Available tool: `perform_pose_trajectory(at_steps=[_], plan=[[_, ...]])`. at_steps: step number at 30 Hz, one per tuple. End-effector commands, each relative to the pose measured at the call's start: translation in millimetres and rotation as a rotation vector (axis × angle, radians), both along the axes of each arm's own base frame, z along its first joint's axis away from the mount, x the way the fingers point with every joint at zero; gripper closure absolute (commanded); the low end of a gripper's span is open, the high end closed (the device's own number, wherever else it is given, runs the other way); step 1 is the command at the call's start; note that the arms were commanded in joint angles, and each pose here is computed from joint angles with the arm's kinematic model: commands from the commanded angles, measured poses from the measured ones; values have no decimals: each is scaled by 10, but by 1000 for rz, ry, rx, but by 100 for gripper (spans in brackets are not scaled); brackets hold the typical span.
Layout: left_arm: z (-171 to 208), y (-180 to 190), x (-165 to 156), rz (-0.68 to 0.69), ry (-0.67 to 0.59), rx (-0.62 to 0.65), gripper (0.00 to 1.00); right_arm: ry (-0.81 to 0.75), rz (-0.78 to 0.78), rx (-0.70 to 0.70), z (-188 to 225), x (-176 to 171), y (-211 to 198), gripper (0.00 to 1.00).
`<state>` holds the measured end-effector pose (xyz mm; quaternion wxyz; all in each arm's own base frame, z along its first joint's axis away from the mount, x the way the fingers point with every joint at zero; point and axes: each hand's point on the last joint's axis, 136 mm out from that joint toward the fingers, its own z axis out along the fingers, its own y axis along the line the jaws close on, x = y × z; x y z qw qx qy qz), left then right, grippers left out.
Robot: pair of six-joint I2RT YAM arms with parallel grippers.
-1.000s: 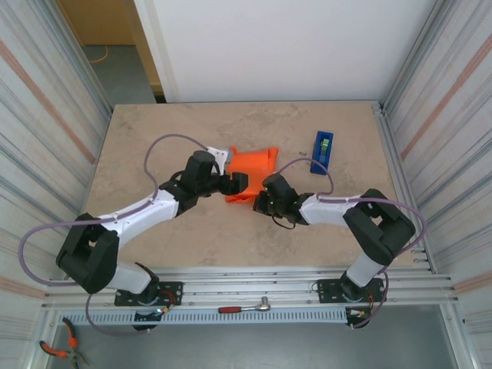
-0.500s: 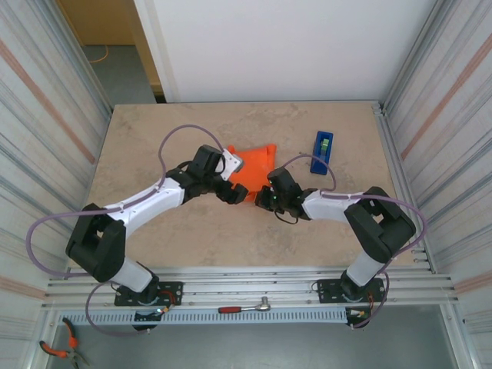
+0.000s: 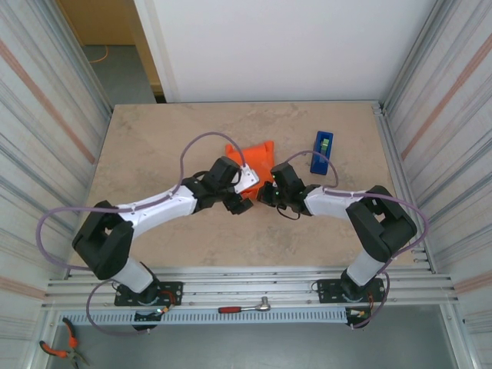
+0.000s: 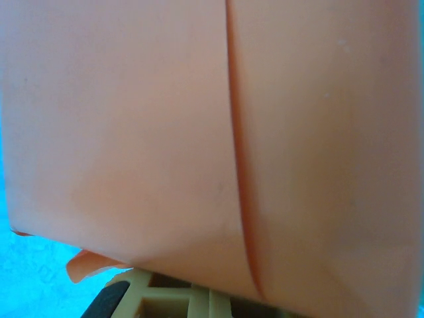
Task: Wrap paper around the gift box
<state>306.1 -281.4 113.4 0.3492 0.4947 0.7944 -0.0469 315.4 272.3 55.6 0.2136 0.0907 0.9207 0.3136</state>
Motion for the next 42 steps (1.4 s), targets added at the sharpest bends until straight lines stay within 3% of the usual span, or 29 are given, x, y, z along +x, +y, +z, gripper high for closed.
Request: perform_pose_trajectory(at_steps=[1, 17, 26, 33, 42], plan=[[25, 12, 189, -3, -92, 69, 8, -25, 22, 6, 110, 79, 38, 100], [-165, -47, 408, 11, -136, 113, 7, -20, 11, 9, 122, 124, -25, 100], [-270, -69, 479, 18, -114, 113, 34, -24, 11, 13, 171, 62, -70, 100], [-328, -98, 469, 18, -90, 100, 41, -1, -9, -9, 26, -80, -247, 100], [-329, -85, 435, 21, -87, 85, 41, 29, -10, 0, -162, -13, -194, 100]])
